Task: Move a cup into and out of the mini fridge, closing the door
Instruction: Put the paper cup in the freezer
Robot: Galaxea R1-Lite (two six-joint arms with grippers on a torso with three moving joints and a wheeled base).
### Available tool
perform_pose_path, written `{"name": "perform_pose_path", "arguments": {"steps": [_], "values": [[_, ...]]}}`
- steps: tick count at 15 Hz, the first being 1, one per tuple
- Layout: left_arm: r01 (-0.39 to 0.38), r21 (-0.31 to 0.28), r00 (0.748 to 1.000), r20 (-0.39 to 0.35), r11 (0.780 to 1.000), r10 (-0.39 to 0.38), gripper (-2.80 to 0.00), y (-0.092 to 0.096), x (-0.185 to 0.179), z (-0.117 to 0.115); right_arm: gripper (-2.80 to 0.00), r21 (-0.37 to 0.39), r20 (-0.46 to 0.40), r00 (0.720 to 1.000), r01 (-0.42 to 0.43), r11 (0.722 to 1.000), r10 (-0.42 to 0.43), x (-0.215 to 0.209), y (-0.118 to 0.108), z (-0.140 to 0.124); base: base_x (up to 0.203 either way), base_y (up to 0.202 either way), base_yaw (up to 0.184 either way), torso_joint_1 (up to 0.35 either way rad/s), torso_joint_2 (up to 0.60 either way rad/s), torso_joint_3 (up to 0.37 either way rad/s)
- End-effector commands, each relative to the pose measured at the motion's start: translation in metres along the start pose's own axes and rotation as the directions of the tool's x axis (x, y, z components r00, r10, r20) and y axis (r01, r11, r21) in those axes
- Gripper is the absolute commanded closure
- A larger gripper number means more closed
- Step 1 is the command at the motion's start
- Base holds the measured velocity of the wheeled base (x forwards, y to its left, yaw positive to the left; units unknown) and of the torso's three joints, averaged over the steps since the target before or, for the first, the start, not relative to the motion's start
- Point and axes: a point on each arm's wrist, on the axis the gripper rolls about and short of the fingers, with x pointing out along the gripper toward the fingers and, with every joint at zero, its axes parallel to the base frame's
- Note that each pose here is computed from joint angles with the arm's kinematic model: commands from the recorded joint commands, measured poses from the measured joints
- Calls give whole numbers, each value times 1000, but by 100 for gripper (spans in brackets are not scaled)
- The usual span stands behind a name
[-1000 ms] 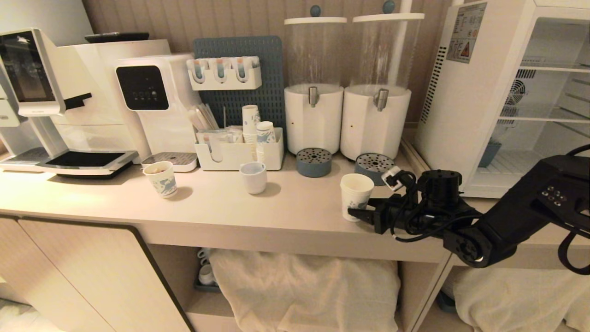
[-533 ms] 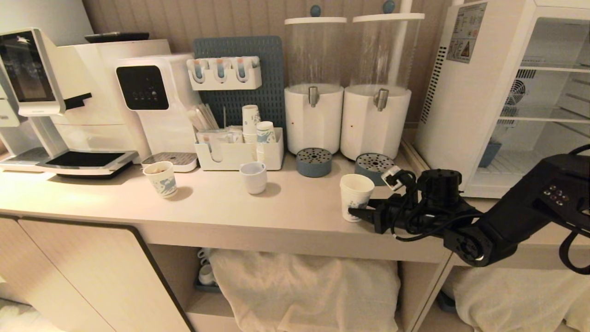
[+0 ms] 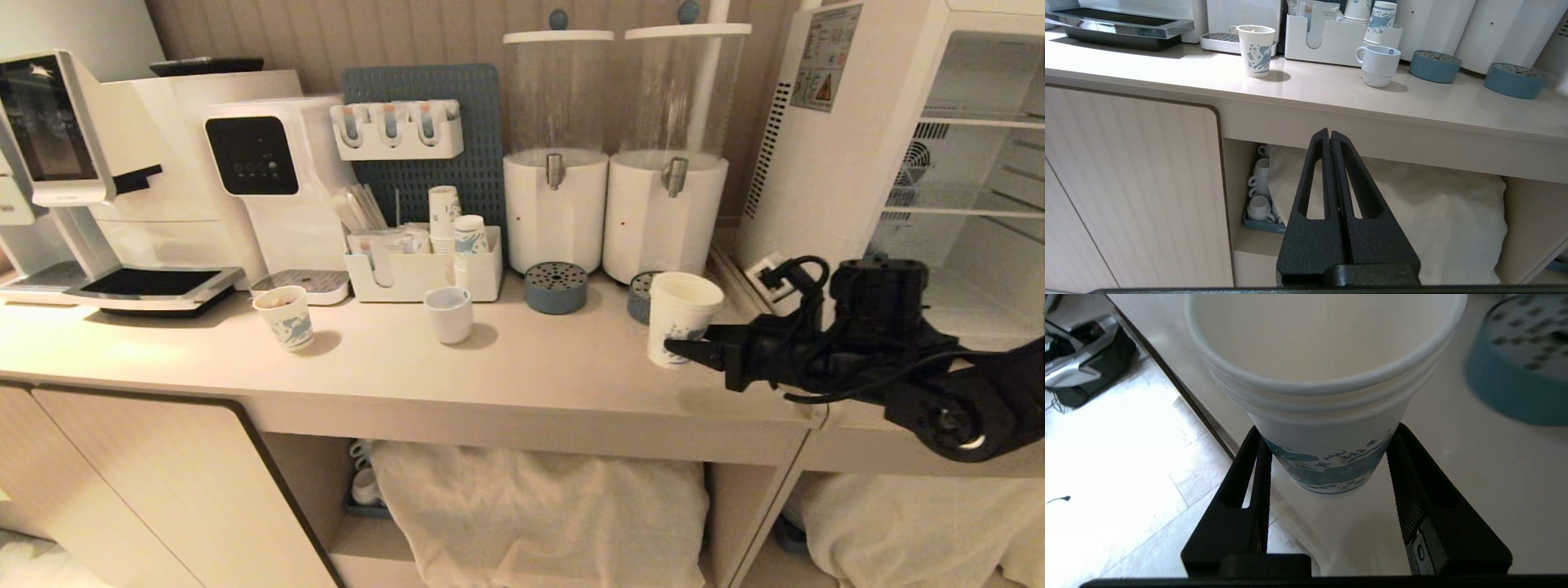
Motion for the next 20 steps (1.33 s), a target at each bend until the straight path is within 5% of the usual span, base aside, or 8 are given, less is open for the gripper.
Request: {"name": "perform_pose_path", "arguments": {"steps": [1, 7, 11, 15, 20], "values": [[-4, -1, 999, -35, 1000, 4, 0, 1, 2, -11, 0, -51, 101, 994, 41, 998, -36, -47, 14, 29, 0, 0, 0, 0, 0, 0], [-4, -14, 999, -35, 1000, 3, 0, 2, 2, -11, 0, -43, 192, 960, 215, 976, -203, -173, 54, 44, 0, 0, 0, 0, 0, 0], [-6, -20, 999, -35, 1000, 5, 0, 1, 2, -11, 0, 74, 205, 920, 326, 942, -335, -238, 89, 28, 0, 0, 0, 0, 0, 0], [-4, -21, 999, -33, 1000, 3, 0, 1, 2, -11, 0, 129, 165, 966, 179, 975, -199, -260, 134, 6, 0, 0, 0, 0, 0, 0], [-5, -19, 999, -34, 1000, 4, 0, 1, 2, -11, 0, 125, 162, 985, 38, 991, -58, -284, 183, 3, 0, 0, 0, 0, 0, 0]]}}
